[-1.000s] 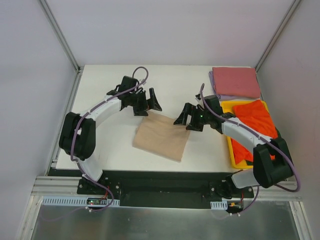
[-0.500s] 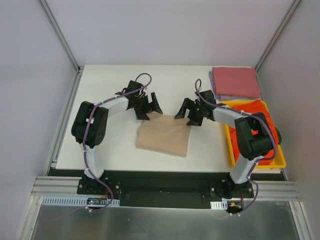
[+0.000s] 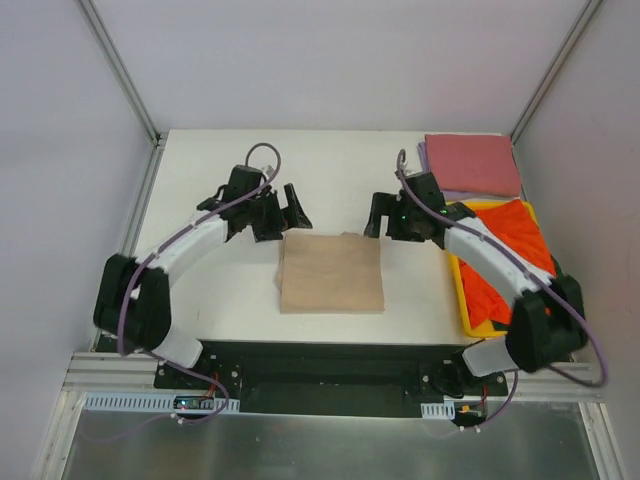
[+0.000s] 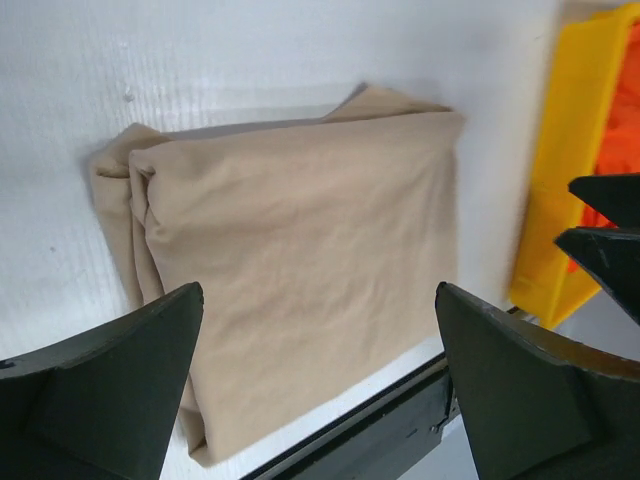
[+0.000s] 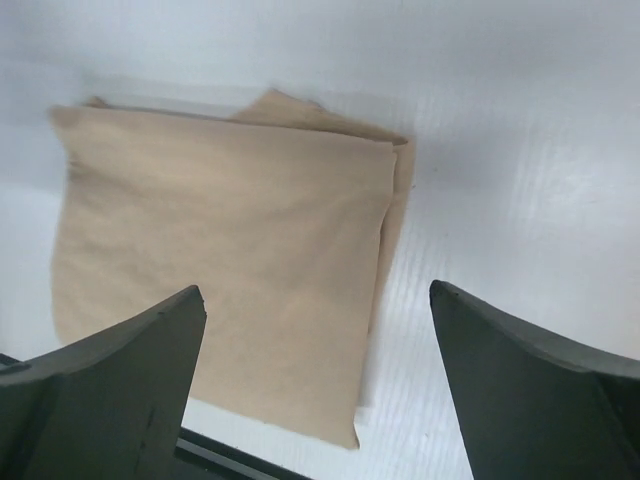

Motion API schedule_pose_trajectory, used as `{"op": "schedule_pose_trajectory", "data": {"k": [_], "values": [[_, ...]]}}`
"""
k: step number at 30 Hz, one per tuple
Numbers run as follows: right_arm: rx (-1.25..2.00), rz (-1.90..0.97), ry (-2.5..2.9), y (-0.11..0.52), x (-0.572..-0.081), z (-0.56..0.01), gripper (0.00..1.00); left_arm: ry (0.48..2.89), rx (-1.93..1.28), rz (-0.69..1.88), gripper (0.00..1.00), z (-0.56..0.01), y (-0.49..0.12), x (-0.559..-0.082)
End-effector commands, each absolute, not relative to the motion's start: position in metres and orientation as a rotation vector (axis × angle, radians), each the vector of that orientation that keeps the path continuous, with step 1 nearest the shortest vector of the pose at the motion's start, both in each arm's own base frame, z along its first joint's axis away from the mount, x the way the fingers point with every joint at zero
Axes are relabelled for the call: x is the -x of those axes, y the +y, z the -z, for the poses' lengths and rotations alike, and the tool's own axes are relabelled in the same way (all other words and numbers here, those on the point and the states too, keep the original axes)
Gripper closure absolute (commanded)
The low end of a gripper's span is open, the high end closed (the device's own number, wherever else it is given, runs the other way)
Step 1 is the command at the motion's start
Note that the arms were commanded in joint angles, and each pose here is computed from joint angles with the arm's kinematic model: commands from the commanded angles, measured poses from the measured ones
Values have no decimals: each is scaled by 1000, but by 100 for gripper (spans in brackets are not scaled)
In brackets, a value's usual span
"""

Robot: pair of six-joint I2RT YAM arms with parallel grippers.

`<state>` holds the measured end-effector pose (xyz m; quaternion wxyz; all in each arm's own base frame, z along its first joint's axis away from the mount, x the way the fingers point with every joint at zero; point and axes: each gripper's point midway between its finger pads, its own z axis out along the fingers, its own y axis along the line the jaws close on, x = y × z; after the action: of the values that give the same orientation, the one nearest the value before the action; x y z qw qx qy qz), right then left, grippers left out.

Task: Fold and stack the t-shirts
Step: Put the neatly folded tshirt into the corner of the board with the right arm

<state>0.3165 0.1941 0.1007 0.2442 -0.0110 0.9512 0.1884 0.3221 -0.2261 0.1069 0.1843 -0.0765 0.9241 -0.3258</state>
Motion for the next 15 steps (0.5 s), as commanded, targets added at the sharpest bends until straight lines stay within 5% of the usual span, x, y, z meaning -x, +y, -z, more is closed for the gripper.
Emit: {"op": "schedule_pose_trajectory", "data": {"k": [1, 5, 15], "values": [[-5, -288, 2320, 140, -303, -189, 4, 2380, 222, 784, 1, -172, -195, -317], [-261, -278, 2193, 108, -286, -188, 4, 2240, 399, 569, 1, -191, -144, -301], [-163, -551, 2386, 156, -269, -147, 4, 2088, 631, 454, 1, -167, -86, -244]]}}
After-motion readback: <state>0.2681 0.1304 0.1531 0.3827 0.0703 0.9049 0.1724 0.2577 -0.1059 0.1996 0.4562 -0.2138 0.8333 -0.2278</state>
